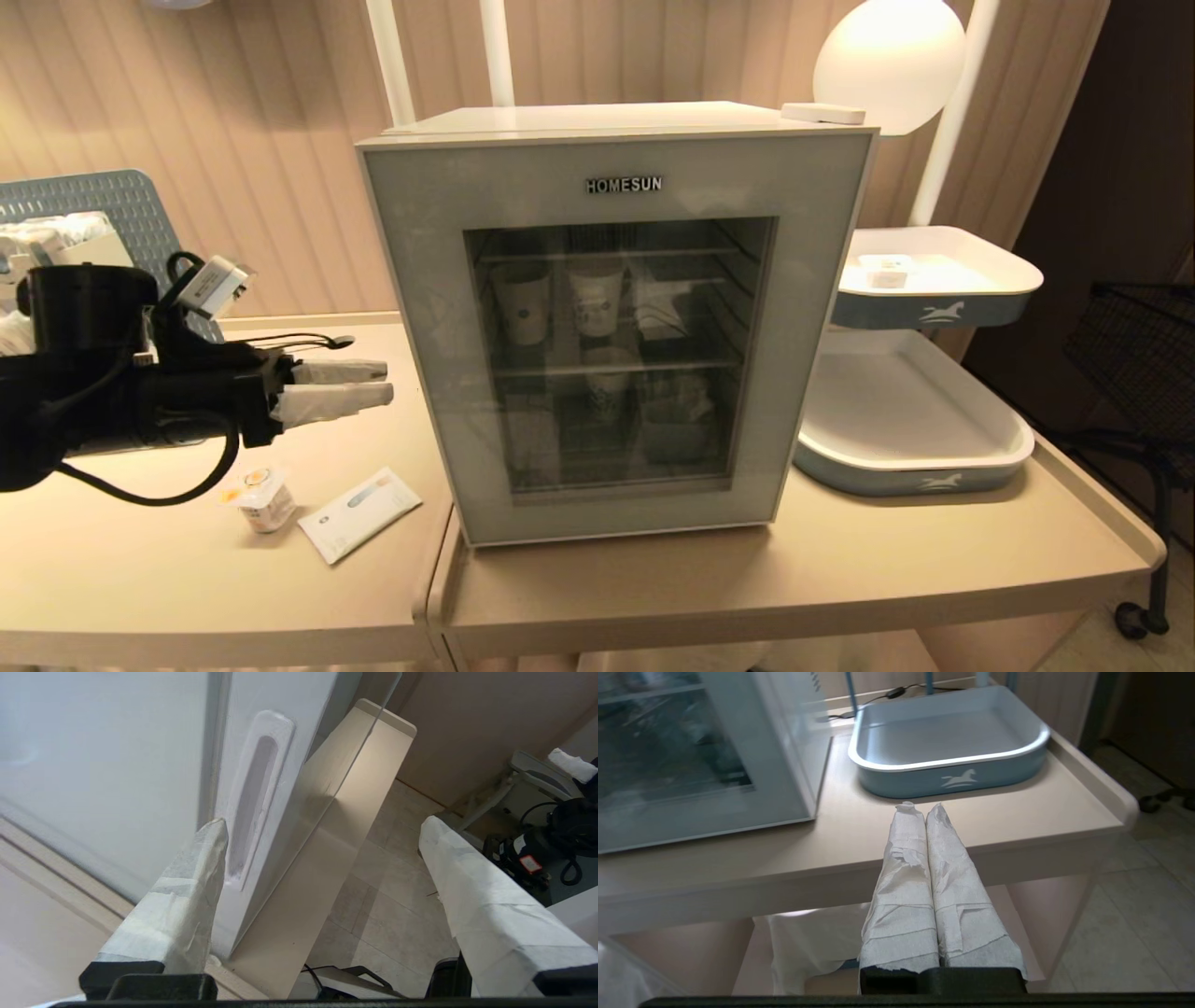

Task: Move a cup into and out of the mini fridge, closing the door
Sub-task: Open the freezer door

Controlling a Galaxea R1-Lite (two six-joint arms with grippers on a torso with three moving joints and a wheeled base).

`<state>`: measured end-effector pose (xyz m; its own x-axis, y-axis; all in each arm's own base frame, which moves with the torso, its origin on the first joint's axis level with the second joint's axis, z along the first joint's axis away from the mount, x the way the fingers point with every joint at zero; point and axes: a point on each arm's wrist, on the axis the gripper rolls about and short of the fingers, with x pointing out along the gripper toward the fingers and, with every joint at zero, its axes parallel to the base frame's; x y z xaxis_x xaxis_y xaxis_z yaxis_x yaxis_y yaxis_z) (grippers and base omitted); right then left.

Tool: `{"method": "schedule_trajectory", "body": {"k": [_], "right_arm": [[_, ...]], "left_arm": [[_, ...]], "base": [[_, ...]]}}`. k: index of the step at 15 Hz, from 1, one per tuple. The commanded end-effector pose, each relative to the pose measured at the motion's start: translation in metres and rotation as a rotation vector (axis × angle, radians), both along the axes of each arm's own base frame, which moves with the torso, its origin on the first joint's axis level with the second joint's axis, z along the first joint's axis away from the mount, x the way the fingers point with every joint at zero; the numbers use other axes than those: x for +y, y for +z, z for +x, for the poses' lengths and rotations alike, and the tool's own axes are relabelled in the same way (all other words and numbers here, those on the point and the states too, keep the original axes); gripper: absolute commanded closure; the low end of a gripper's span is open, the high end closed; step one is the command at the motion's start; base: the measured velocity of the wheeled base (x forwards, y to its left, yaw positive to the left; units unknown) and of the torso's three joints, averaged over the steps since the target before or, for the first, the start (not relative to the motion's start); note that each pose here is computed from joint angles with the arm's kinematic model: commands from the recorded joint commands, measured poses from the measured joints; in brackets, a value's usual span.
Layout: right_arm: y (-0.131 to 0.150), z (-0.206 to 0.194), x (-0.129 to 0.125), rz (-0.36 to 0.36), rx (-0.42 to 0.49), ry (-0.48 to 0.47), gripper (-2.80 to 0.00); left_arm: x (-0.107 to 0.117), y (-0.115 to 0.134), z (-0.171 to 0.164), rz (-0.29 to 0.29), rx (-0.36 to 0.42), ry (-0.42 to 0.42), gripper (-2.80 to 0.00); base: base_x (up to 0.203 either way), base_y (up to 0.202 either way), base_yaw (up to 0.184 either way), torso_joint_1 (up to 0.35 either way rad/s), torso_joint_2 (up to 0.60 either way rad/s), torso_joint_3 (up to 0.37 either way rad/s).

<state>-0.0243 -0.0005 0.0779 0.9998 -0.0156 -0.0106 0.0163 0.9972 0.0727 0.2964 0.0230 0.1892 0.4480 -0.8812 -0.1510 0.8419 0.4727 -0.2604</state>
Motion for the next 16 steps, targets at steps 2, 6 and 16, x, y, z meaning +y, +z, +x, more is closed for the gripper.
{"method": "schedule_trajectory", "body": {"k": [2,6,16], "right_arm": [[0.0,0.0,0.0,0.001,0.0,-0.001,0.0],[0.0,0.0,0.0,0.001,0.0,-0.001,0.0],[0.0,0.0,0.0,0.001,-0.001,-0.001,0.0]], "left_arm": [[0.001,-0.005,0.004,-0.004,0.007,-0.006,-2.8],[-0.016,-0.028,0.022,0.002,0.017,-0.076,-2.8],[-0.047,-0.053,0.038,-0.013,0.029,-0.157,-2.8]], "base": [[0.0,0.0,0.0,0.0,0.0,0.0],[0.0,0.0,0.0,0.0,0.0,0.0],[0.0,0.0,0.0,0.0,0.0,0.0]]}}
